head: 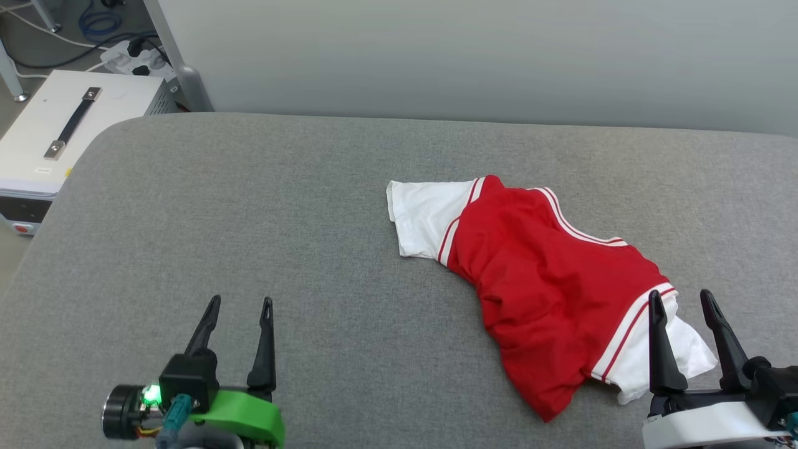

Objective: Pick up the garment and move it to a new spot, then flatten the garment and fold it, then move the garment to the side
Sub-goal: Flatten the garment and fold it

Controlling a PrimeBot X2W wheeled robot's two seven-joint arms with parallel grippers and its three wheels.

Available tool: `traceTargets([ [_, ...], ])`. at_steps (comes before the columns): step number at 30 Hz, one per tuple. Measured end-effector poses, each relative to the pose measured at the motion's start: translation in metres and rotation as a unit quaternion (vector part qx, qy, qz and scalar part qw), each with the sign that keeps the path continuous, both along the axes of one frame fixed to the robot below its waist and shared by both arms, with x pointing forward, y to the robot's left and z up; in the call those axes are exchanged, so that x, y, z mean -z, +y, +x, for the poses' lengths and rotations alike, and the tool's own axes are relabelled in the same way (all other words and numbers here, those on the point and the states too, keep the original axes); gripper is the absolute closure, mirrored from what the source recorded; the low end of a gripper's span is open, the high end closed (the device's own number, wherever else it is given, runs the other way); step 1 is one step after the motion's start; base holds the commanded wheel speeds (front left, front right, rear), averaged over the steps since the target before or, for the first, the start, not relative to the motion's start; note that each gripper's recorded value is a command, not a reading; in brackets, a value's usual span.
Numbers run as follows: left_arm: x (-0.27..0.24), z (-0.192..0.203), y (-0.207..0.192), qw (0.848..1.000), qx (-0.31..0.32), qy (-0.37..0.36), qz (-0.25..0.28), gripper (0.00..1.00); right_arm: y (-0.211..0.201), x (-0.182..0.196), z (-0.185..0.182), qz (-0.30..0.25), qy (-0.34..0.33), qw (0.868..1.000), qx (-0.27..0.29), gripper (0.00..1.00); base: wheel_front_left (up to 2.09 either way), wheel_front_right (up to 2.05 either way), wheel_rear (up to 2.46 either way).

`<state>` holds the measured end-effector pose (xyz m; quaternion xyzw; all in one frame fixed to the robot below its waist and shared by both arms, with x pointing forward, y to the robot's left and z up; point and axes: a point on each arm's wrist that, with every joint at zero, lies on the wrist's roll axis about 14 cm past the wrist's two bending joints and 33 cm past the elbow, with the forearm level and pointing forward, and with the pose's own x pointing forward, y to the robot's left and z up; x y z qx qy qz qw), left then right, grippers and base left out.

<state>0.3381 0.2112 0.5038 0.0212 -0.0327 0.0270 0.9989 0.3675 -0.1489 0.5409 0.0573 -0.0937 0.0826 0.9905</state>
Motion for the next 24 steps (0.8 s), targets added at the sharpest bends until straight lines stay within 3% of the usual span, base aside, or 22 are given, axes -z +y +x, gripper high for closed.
traceTargets([
  [8, -0.055, 0.071, -0.012, 0.995, 0.065, -0.072, 0.038, 0.0, 0.0, 0.001, 0.012, 0.001, 0.0, 1.0, 0.002, 0.0, 0.0, 0.0, 0.0],
  [16, -0.079, 0.157, -0.038, 0.986, 0.131, -0.079, 0.069, 0.0, -0.008, 0.001, 0.029, -0.002, -0.005, 1.0, 0.016, 0.0, 0.0, 0.0, 0.0],
  [20, -0.085, 0.195, -0.068, 0.98, 0.18, -0.058, 0.07, 0.0, -0.016, 0.005, 0.036, -0.004, 0.0, 1.0, 0.028, 0.0, 0.0, 0.0, 0.0],
  [24, -0.065, 0.228, -0.094, 0.972, 0.223, 0.035, 0.066, 0.0, -0.024, 0.011, 0.044, -0.007, 0.006, 0.999, 0.04, 0.0, 0.0, 0.0, 0.0],
])
